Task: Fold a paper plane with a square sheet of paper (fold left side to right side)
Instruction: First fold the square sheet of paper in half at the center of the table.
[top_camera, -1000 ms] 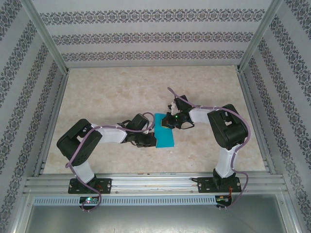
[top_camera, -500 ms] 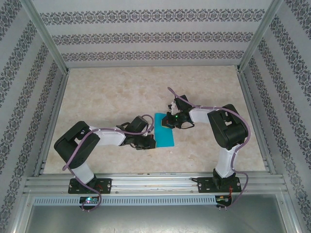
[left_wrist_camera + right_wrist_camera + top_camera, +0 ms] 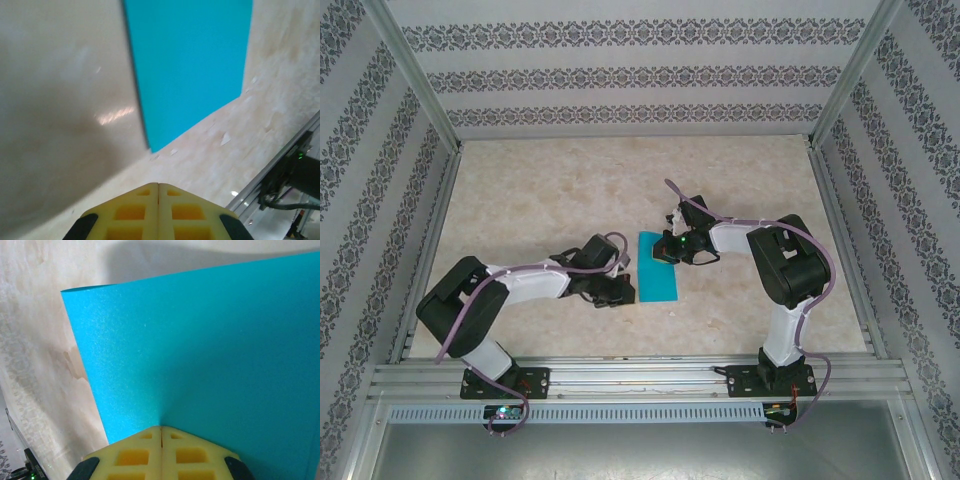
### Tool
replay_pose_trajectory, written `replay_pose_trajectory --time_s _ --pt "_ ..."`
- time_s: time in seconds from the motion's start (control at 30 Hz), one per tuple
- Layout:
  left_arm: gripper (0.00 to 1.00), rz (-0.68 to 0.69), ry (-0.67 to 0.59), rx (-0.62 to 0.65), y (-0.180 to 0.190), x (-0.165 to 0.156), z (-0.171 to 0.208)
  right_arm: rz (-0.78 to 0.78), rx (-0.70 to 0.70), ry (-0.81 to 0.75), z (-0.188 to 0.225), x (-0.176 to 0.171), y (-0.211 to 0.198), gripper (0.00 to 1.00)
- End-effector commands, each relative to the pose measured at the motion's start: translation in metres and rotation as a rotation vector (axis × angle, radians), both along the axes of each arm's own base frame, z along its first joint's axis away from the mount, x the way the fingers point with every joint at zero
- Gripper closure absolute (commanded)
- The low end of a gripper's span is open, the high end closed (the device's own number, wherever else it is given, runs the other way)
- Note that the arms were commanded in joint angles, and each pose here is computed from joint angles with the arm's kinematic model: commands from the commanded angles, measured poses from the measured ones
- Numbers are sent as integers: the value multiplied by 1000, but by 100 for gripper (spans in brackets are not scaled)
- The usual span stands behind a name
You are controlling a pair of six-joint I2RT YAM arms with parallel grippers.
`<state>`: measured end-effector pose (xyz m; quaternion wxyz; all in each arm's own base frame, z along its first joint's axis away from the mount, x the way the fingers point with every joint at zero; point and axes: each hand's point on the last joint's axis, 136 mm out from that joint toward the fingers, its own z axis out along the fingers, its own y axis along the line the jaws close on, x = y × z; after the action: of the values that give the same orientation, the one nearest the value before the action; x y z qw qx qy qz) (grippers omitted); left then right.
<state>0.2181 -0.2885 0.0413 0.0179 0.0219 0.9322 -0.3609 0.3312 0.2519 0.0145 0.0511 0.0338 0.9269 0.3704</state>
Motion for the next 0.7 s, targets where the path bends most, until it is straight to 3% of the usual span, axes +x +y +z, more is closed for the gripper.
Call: replay_pose_trajectory --time_s 0.0,0.3,0.67 --pt "100 -55 -13 -27 -13 14 9 -40 -160 47 -35 -11 -25 100" --pt "100 -85 -21 31 -25 36 -20 -38 -159 47 -34 -11 -24 100" --pt "100 -75 78 77 -2 -8 -49 -38 -173 49 -35 -11 -28 100"
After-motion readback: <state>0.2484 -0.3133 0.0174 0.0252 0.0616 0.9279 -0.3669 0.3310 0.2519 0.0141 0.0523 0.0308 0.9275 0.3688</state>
